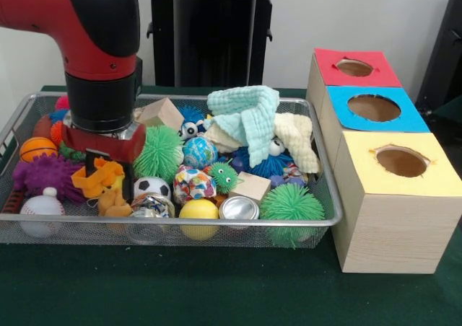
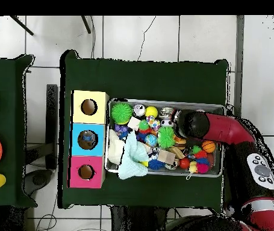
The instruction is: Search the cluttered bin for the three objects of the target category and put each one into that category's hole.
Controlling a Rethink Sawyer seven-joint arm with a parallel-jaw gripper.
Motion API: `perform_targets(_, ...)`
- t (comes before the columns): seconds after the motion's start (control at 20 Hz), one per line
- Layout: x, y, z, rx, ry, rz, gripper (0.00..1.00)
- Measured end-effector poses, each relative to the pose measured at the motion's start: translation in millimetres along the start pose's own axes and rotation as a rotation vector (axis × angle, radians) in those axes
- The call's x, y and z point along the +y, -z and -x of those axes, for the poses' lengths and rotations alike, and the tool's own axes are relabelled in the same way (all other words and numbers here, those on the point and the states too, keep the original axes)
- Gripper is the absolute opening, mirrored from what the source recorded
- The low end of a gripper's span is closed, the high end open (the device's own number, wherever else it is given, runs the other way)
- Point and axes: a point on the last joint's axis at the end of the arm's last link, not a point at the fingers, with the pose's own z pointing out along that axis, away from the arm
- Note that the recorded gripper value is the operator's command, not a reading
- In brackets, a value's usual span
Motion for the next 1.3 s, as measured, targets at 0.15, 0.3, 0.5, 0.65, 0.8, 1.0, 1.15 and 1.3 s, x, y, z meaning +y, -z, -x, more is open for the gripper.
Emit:
perform_targets(0.15,1,1,0.3,-0.001,0.002,0.000,1.00)
perform_targets(0.3,3,9,0.4,-0.003,0.006,-0.003,1.00)
perform_targets(0.5,5,27,-3.0,0.007,0.016,-0.012,1.00)
perform_targets(0.65,9,53,-5.9,0.031,0.023,-0.023,1.00)
perform_targets(0.8,10,76,-7.0,0.061,0.023,-0.036,1.00)
perform_targets(1.0,5,109,-5.5,0.119,0.003,-0.053,1.00)
perform_targets(1.15,3,129,-5.8,0.159,-0.009,-0.061,1.00)
perform_targets(1.3,1,140,-5.2,0.171,-0.014,-0.067,1.00)
